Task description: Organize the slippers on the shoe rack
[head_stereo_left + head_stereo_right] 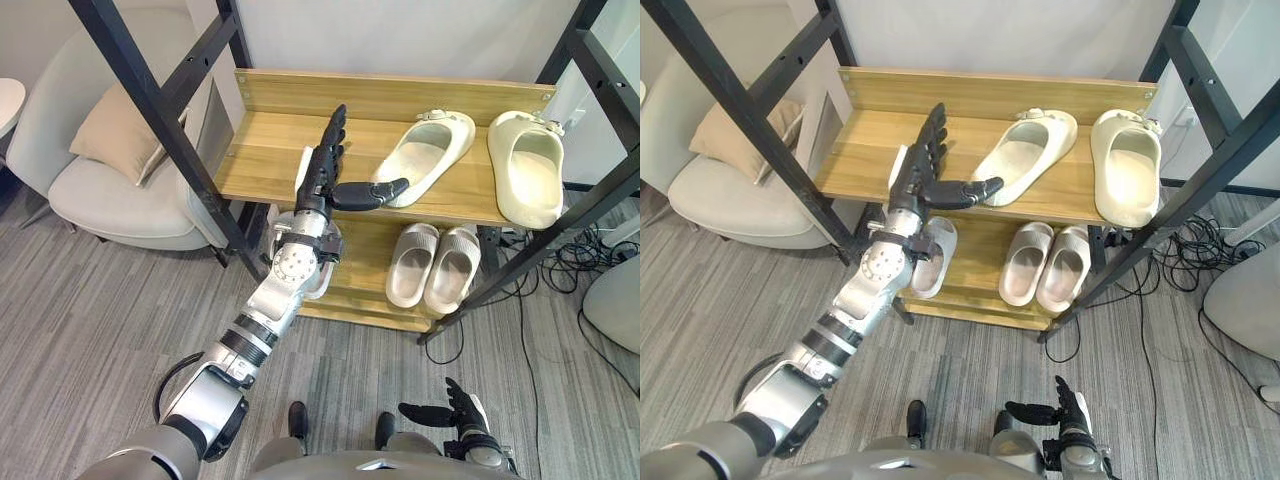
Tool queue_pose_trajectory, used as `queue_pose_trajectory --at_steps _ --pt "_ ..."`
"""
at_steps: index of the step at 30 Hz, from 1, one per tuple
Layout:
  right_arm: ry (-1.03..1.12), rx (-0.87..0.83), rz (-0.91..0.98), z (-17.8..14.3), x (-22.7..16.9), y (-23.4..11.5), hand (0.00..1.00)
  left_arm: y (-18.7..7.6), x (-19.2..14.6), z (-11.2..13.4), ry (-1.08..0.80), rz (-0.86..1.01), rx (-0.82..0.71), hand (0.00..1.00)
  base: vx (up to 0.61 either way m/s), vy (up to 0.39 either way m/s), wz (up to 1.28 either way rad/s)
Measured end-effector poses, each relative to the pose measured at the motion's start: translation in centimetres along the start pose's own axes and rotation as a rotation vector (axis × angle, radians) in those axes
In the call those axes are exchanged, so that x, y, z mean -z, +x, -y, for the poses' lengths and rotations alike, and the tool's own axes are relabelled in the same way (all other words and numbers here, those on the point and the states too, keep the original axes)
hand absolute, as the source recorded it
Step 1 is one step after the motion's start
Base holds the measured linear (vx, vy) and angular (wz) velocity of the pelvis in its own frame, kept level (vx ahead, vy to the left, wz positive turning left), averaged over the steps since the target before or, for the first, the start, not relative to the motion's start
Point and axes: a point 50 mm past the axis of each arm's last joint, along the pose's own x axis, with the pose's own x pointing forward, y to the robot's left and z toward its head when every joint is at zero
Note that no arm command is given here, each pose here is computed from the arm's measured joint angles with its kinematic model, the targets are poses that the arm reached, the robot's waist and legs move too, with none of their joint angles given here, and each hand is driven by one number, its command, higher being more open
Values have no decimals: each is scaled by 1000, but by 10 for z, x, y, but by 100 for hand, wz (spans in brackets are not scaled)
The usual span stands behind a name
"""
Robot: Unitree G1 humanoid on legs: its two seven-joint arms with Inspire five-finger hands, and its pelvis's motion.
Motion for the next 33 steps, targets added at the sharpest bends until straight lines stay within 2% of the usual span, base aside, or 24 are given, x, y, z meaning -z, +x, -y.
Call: queue_pose_trajectory --at_steps 12,33 --pt "5 -3 19 -3 -7 2 100 -7 4 40 -36 -16 120 100 0 0 0" --pt "15 4 26 -6 -10 3 100 -13 6 81 -62 -33 242 100 -4 12 -6"
